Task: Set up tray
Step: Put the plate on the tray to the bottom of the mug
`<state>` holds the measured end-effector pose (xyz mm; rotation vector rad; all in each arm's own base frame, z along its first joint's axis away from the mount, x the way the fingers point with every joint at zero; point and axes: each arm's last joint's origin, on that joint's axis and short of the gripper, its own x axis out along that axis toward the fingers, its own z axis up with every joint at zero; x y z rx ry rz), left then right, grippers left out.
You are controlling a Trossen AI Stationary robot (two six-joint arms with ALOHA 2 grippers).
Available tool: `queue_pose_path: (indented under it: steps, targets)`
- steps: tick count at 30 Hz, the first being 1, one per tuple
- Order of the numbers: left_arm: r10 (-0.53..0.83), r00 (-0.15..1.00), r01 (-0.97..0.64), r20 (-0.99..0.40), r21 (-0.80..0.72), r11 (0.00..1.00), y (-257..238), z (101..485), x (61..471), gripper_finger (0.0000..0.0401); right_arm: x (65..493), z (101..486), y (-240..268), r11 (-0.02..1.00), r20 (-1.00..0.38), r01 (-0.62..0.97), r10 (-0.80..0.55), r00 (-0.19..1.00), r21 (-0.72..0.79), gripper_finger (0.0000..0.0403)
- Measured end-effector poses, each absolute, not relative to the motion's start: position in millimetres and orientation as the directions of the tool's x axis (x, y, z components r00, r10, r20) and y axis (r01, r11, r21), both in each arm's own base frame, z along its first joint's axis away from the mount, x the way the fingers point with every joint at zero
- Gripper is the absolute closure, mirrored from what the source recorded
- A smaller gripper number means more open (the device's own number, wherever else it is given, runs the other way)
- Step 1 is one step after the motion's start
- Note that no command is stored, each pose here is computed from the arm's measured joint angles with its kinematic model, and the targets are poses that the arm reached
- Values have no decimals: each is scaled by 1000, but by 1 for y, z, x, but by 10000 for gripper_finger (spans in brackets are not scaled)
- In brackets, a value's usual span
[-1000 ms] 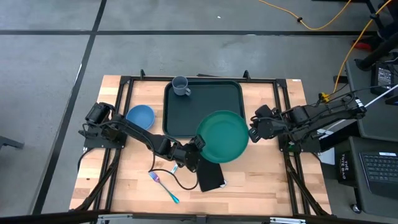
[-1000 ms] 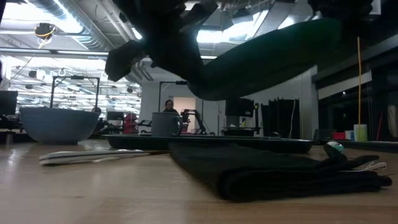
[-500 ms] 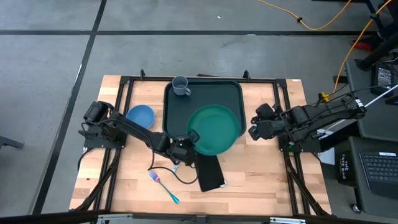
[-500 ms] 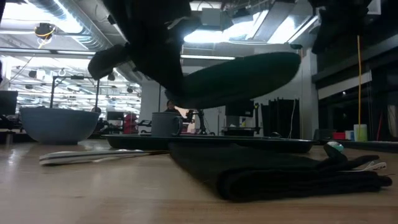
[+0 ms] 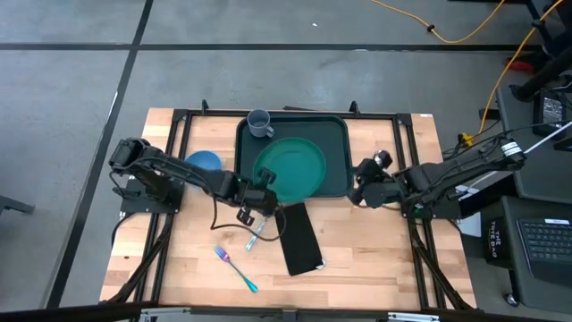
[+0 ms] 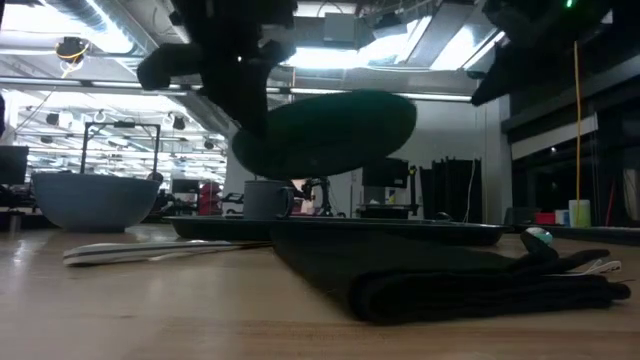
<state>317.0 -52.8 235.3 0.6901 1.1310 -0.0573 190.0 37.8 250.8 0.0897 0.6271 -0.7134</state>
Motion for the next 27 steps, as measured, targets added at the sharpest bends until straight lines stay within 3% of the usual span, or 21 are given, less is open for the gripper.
queue_pose_path:
  steps: [8,14,19,27]
  targets:
    - [292,406,321,-866,434,842,-24,234,319,399,206,210,27,846,-423,520,-517,744,-118,399]
    - [247,363,283,-898,359,889,-10,232,317,399,213,210,21,945,-264,326,-318,910,-14,400]
    - [284,289,239,-914,356,903,-4,230,310,399,212,205,18,955,-289,298,-288,913,-11,398]
    - [239,287,219,-928,306,926,-2,229,310,399,212,205,18,955,-292,295,-288,912,-21,396]
